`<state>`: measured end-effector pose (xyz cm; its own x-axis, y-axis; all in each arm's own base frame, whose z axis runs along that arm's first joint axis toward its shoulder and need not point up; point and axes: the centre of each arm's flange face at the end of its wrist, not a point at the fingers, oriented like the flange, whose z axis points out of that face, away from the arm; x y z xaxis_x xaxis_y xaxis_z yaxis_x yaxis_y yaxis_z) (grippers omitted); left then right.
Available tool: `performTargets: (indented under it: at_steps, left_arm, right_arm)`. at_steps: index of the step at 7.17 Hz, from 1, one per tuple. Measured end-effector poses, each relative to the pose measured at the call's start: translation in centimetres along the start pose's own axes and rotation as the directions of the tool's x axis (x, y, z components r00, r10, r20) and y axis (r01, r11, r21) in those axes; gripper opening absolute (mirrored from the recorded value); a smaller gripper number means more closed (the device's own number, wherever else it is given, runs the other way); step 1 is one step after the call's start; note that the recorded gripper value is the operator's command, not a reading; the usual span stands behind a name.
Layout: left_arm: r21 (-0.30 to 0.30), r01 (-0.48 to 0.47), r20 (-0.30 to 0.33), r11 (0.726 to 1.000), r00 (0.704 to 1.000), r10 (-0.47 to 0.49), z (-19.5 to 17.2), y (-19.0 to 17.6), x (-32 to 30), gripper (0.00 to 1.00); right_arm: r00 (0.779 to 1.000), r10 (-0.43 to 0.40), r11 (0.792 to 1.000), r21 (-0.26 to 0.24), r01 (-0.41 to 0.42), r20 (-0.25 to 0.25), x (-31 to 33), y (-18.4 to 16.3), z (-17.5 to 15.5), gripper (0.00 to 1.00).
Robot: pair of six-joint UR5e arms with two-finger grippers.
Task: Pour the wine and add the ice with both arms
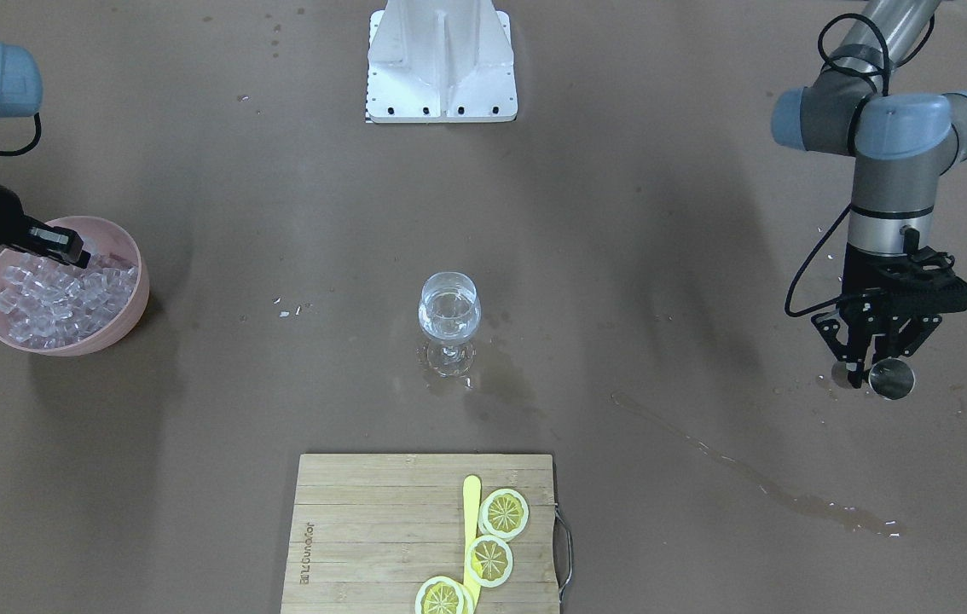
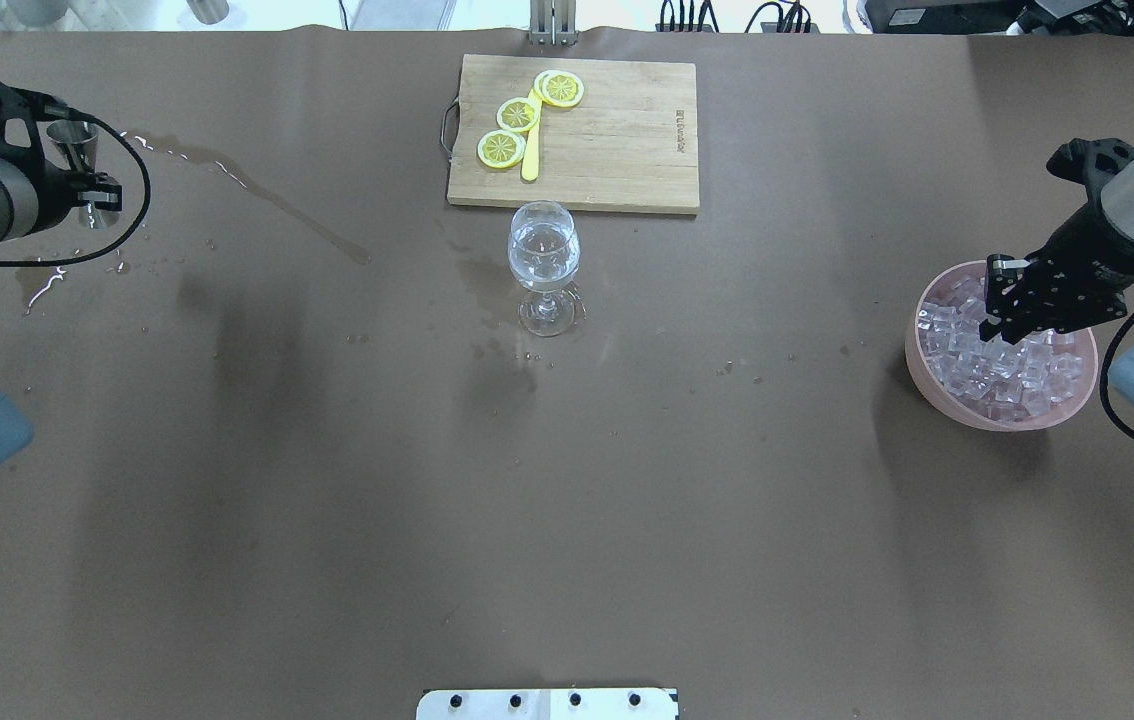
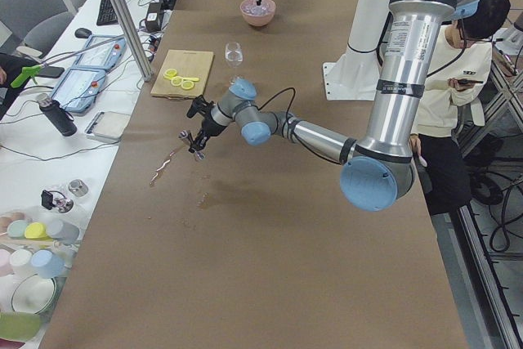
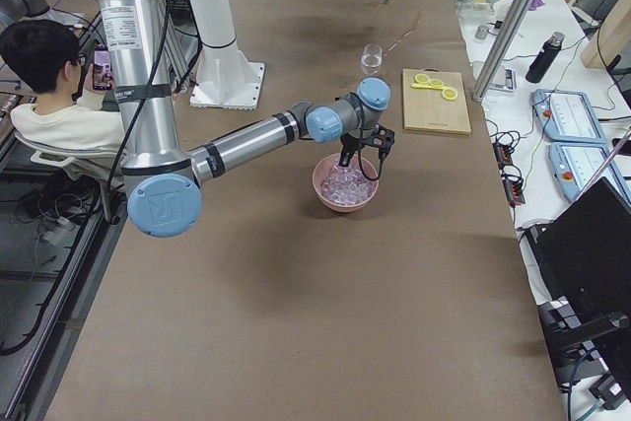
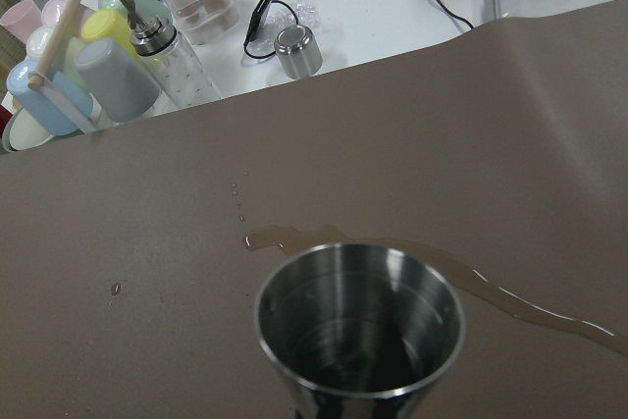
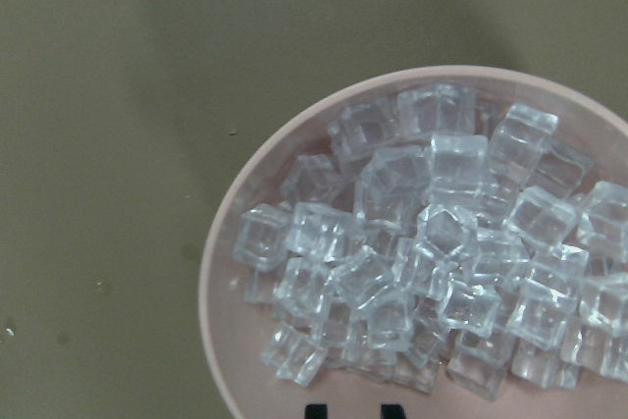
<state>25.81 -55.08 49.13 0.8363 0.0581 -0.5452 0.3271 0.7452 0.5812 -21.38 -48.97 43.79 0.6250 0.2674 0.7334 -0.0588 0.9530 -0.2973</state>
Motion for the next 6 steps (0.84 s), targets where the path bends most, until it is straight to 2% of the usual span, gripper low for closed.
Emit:
performTargets:
  at_steps: [3, 6]
  left_arm:
    - [0.094, 0.022, -0.083, 0.995, 0.996, -0.014, 2.8, 2.9, -3.4, 0.0]
    - [0.102, 0.036, -0.085, 0.994, 0.996, -0.027, 4.1, 9.3, -10.1, 0.0]
  right_arm:
    - [1.0, -0.001, 1.0, 0.013, 0.001, 0.009, -6.8, 0.2, -4.4, 0.01]
    - [0.999, 0.047, 0.999, 0.019, -0.047, 0.016, -14.2, -1.8, -6.2, 0.0]
